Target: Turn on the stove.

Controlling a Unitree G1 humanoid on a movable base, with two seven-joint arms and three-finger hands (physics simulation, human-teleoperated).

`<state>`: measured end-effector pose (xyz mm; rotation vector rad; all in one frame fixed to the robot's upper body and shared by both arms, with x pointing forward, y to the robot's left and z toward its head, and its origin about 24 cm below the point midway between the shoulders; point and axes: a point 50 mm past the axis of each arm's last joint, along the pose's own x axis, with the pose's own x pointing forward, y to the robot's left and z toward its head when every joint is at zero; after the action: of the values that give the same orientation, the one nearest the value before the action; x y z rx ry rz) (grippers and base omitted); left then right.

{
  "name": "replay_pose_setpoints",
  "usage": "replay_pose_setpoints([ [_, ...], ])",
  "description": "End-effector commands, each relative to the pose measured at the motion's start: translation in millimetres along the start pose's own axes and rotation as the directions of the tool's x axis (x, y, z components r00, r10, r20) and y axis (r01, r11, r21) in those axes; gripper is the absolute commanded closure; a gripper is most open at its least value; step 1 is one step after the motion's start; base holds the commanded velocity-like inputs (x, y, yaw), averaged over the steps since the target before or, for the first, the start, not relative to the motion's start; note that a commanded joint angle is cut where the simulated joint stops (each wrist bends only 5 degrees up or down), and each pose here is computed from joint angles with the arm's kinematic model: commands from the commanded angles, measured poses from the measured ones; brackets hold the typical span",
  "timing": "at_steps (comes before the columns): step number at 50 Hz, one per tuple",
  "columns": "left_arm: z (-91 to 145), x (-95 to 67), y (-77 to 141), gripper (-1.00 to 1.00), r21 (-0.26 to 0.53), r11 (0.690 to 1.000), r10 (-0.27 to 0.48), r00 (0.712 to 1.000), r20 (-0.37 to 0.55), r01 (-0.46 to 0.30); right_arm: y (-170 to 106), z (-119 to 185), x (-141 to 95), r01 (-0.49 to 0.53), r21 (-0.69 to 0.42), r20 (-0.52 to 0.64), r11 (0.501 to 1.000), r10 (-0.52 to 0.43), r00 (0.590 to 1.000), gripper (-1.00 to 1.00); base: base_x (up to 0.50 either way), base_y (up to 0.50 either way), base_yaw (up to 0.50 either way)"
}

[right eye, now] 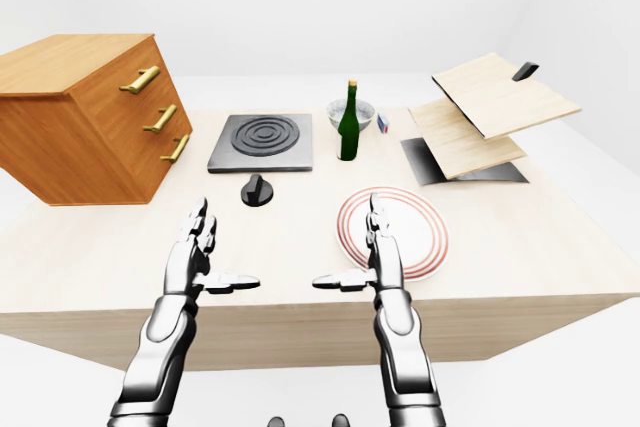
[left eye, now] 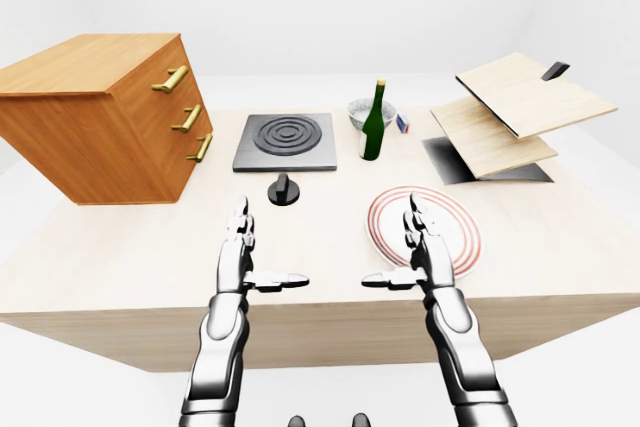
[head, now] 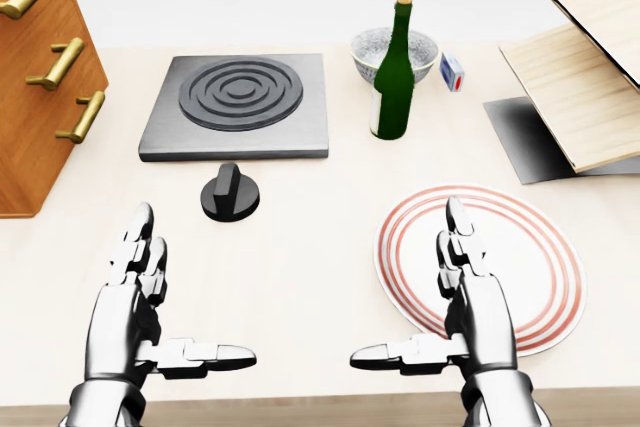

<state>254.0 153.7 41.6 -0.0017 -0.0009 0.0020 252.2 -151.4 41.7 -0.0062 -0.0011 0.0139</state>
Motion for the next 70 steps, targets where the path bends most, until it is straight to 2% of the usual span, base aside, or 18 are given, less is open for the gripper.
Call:
replay_pose_setpoints([
  [1,-0.2,0.9,8.1,-1.0,-0.003,1.0,0.002,1.0,-0.003,-0.002,-4.7,1.3,-1.3,-0.028,-0.008,-0.013,1.0,0.028,1.0,-1.0,0.0,0.0,0.0],
  [13,-3.4,8.9,15.8,-1.0,-0.007,1.0,0.026,1.0,-0.012,-0.026,-7.0,3.8,-0.6,-0.037,0.027,-0.024,0.999,0.037,0.999,-1.0,0.01,0.0,0.0],
  [46,-3.5,8.4,16.9,-1.0,-0.003,1.0,0.028,0.999,-0.02,-0.028,-5.8,4.2,-2.4,-0.058,0.038,-0.012,0.998,0.058,0.998,-1.0,0.35,0.0,0.0],
  [58,-1.3,5.1,15.2,-1.0,-0.002,1.0,0.024,1.0,-0.017,-0.024,-7.7,5.5,-3.2,-0.041,0.037,0.018,0.998,0.041,0.999,-1.0,0.0,0.0,0.0],
  [62,-7.8,6.2,9.4,-1.0,0.006,1.0,0.004,0.999,-0.035,-0.004,-7.7,5.5,-2.7,-0.043,0.042,0.014,0.998,0.043,0.999,-1.0,0.0,0.0,0.0],
  [64,-17.5,10.0,4.9,-1.0,-0.007,0.999,-0.033,0.997,-0.071,0.033,-7.8,4.9,-2.1,-0.042,0.041,0.013,0.998,0.041,0.999,-1.0,0.0,0.0,0.0],
  [70,-30.1,21.1,6.6,-1.0,-0.01,1.0,-0.025,0.995,-0.098,0.024,-9.6,4.7,0.3,-0.039,0.049,0.007,0.998,0.039,0.999,-1.0,0.0,0.0,0.0],
])
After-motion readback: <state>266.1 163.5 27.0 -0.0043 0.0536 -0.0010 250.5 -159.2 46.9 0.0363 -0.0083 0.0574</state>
